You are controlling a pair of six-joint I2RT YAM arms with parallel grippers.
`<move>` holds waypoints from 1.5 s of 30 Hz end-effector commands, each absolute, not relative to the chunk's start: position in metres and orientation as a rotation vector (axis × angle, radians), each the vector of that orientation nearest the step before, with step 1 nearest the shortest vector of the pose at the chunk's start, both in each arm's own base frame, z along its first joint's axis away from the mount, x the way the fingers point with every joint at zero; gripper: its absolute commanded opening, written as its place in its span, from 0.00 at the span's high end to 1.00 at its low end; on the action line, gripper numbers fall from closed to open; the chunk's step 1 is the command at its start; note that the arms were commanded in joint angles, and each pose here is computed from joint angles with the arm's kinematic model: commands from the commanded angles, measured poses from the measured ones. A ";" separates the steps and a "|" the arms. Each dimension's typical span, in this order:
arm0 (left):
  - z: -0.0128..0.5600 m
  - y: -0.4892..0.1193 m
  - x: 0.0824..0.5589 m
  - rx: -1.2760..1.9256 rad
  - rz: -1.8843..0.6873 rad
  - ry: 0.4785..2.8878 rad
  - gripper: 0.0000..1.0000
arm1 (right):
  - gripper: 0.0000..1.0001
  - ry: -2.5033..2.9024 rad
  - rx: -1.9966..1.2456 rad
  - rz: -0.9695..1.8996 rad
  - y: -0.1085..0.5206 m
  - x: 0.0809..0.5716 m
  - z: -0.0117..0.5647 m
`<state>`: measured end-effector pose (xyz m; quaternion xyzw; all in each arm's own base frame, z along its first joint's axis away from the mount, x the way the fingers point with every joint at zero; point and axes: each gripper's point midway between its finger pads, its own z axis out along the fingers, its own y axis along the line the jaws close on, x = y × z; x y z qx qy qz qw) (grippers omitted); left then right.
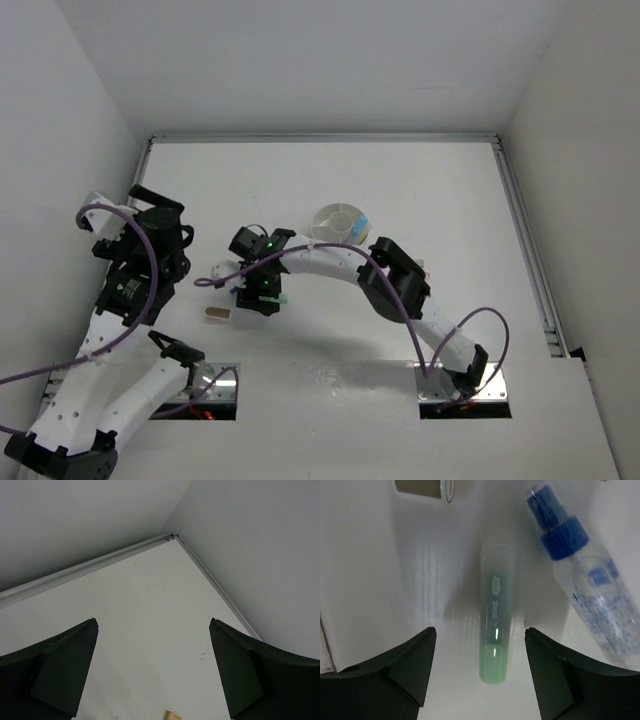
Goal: Sort the stationery into containers
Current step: Pick up the stationery from the center of the board.
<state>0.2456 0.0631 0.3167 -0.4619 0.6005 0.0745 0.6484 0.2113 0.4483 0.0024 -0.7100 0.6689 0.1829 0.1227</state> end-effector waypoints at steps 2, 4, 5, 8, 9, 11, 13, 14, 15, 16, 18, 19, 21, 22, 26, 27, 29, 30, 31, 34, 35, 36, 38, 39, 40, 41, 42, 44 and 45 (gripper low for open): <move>0.322 0.072 0.237 -1.091 0.181 1.309 0.00 | 0.29 1.961 -2.046 0.504 0.466 0.212 -0.004; 0.322 0.072 0.237 -1.091 0.181 1.309 0.00 | 0.30 1.970 -2.025 0.470 0.468 0.218 -0.007; 0.322 0.072 0.237 -1.091 0.181 1.309 0.00 | 0.30 1.952 -2.024 0.459 0.472 0.217 -0.007; 0.322 0.071 0.238 -1.081 0.180 1.320 0.00 | 0.30 1.964 -2.009 0.432 0.473 0.221 -0.013; 0.321 0.070 0.239 -1.077 0.172 1.326 0.00 | 0.30 1.964 -2.009 0.432 0.473 0.221 -0.013; 0.321 0.070 0.238 -1.071 0.179 1.331 0.00 | 0.30 1.982 -2.003 0.417 0.472 0.223 -0.016; 0.323 0.070 0.239 -1.074 0.172 1.324 0.00 | 0.32 2.013 -2.030 0.417 0.467 0.218 -0.025; 0.323 0.070 0.239 -1.074 0.172 1.324 0.00 | 0.32 2.002 -2.041 0.432 0.469 0.217 -0.021; 0.322 0.069 0.240 -1.070 0.165 1.330 0.00 | 0.32 2.030 -2.067 0.439 0.464 0.212 -0.032; 0.324 0.068 0.241 -1.072 0.158 1.323 0.00 | 0.33 2.029 -2.094 0.464 0.462 0.207 -0.032; 0.324 0.069 0.240 -1.066 0.165 1.328 0.00 | 0.35 2.049 -2.132 0.477 0.456 0.201 -0.036; 0.320 0.068 0.241 -1.064 0.171 1.335 0.00 | 0.37 2.035 -2.145 0.488 0.457 0.200 -0.036; 0.320 0.068 0.241 -1.064 0.171 1.335 0.00 | 0.44 2.047 -2.175 0.501 0.451 0.194 -0.038; 0.320 0.068 0.241 -1.064 0.171 1.335 0.00 | 0.48 2.056 -2.209 0.513 0.443 0.188 -0.043; 0.321 0.067 0.242 -1.056 0.164 1.338 0.00 | 0.62 2.083 -2.268 0.565 0.427 0.172 -0.039; 0.321 0.067 0.242 -1.056 0.164 1.339 0.00 | 0.67 2.079 -2.283 0.562 0.422 0.169 -0.038; 0.321 0.067 0.242 -1.056 0.164 1.339 0.00 | 0.74 2.100 -2.280 0.559 0.415 0.170 -0.039; 0.322 0.067 0.243 -1.058 0.157 1.331 0.00 | 0.79 2.102 -2.281 0.558 0.412 0.169 -0.037; 0.322 0.067 0.243 -1.058 0.157 1.331 0.00 | 0.82 2.102 -2.281 0.558 0.412 0.169 -0.037; 0.319 0.067 0.243 -1.050 0.170 1.343 0.00 | 0.90 2.098 -2.222 0.535 0.407 0.181 -0.010; 0.319 0.067 0.243 -1.050 0.171 1.344 0.00 | 0.92 2.063 -2.191 0.466 0.407 0.191 -0.003; 0.318 0.066 0.244 -1.046 0.163 1.349 0.00 | 0.94 2.044 -2.142 0.439 0.408 0.197 0.010; 0.320 0.065 0.244 -1.048 0.156 1.342 0.00 | 1.00 2.003 -1.961 0.383 0.400 0.220 0.060; 0.321 0.064 0.246 -1.040 0.149 1.345 0.00 | 1.00 1.953 -1.852 0.373 0.408 0.236 0.080; 0.321 0.064 0.246 -1.040 0.149 1.345 0.00 | 1.00 1.954 -1.740 0.295 0.398 0.257 0.098; 0.320 0.062 0.247 -1.035 0.139 1.353 0.00 | 1.00 1.988 -1.646 0.267 0.385 0.262 0.103; 0.320 0.062 0.247 -1.035 0.138 1.353 0.00 | 1.00 1.909 -1.483 0.264 0.385 0.278 0.146; 0.316 0.060 0.250 -1.021 0.142 1.372 0.00 | 1.00 1.941 -1.279 0.158 0.352 0.300 0.157; 0.316 0.060 0.250 -1.021 0.142 1.373 0.00 | 1.00 1.928 -1.212 0.148 0.343 0.305 0.167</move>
